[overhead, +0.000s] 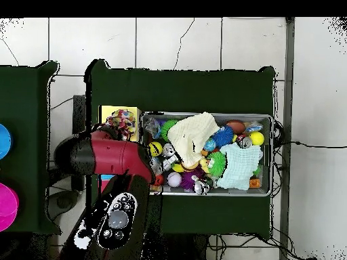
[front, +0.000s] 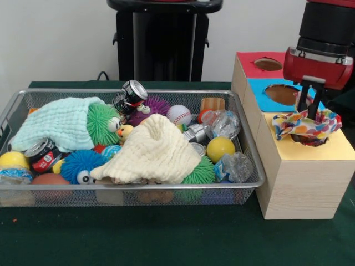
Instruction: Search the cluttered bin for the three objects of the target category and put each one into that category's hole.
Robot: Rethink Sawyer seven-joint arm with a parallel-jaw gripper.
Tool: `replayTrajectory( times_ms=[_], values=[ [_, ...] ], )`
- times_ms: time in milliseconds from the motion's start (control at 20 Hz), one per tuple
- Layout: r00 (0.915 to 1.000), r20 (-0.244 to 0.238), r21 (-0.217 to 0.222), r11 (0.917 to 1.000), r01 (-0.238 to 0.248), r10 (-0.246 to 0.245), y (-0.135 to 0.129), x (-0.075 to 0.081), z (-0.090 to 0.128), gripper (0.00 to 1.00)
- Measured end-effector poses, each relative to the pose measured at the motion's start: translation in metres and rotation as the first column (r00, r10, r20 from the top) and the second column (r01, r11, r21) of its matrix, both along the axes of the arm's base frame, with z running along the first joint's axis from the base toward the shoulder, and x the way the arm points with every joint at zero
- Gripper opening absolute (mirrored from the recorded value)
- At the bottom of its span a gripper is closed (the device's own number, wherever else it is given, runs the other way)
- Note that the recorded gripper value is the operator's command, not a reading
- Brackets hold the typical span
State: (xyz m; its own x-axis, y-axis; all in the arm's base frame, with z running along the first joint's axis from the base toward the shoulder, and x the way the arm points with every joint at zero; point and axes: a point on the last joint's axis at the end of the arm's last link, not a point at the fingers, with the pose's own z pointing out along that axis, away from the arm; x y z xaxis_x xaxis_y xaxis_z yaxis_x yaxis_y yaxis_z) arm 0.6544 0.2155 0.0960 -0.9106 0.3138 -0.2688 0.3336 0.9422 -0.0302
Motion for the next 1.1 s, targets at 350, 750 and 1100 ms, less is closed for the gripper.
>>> replayTrajectory(
  times_ms=[350, 750, 1100],
  values=[
    [0.9991, -0.009, -0.015, 0.999, -0.043, 0.042, 0.002, 0.0, -0.014, 0.0],
    [0.9989, -0.04, 0.056, 0.9981, -0.024, 0.026, 0.004, 0.012, -0.048, 0.0],
    [0.9984, -0.055, 0.095, 0.9955, -0.003, 0.008, 0.0, 0.02, -0.074, 0.0]
  ],
)
